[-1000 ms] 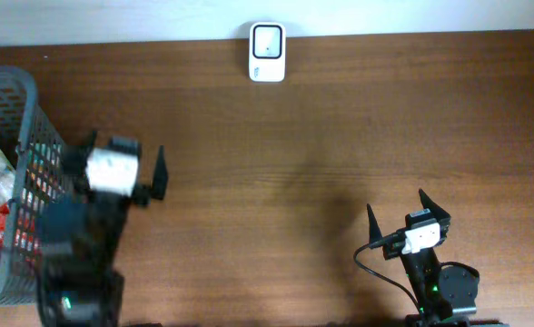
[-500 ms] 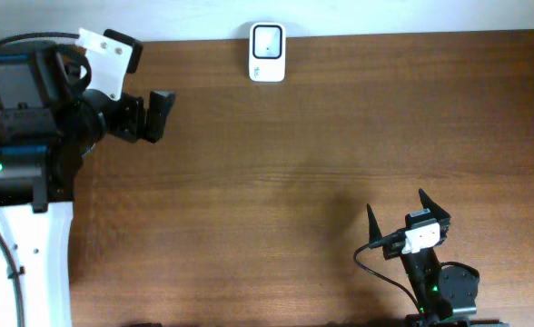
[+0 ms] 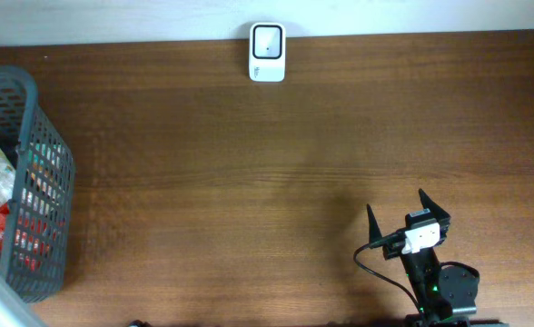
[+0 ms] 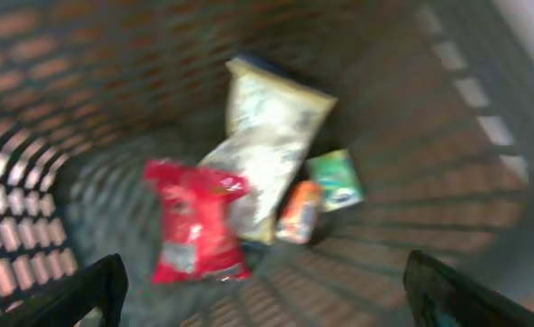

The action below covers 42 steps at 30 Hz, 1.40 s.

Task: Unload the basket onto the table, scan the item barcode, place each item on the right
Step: 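Reach the left gripper into the grey basket and grasp the red snack bag, then place the red snack bag on the table center with the left gripper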

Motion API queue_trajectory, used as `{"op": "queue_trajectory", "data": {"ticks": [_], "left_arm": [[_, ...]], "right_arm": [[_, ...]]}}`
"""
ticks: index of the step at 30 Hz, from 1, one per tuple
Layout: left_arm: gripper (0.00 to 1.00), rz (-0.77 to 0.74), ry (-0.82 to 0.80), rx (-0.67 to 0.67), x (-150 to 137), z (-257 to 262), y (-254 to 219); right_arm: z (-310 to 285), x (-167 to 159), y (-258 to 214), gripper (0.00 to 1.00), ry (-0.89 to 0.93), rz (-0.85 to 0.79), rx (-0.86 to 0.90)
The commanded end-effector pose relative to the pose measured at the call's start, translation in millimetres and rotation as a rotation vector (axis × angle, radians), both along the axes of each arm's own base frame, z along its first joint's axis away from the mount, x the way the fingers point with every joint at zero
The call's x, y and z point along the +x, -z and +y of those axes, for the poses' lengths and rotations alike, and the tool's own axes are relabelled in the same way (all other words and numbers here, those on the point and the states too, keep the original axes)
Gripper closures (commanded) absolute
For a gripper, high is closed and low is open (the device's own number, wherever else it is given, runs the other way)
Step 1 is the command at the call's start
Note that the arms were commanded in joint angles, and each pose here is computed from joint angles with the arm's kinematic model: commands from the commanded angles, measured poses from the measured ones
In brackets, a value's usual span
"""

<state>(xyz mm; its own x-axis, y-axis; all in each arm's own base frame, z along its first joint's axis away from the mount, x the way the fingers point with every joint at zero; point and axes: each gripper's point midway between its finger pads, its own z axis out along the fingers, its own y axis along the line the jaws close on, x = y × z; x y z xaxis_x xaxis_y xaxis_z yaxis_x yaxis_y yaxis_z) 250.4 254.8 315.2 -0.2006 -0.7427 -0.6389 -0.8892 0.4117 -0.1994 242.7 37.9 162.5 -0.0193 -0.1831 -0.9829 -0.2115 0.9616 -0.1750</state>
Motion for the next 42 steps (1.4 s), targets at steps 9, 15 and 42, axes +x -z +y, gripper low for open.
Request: {"op": "queue_trajectory", "data": {"ticks": [9, 15, 42], "left_arm": [[0.08, 0.121, -0.127, -0.113, -26.0, 28.6, 93.7], [0.16, 0.265, -0.078, -0.214, -13.7, 41.8, 156.3], [0.96, 0.266, -0.082, -0.186, 8.0, 70.6, 167.8]], "right_arm": [[0.2, 0.1, 3.4, 0.02, 0.002, 0.009, 0.006], [0.2, 0.1, 3.4, 0.02, 0.002, 0.009, 0.006], [0.2, 0.1, 3.4, 0.02, 0.002, 0.009, 0.006]]}}
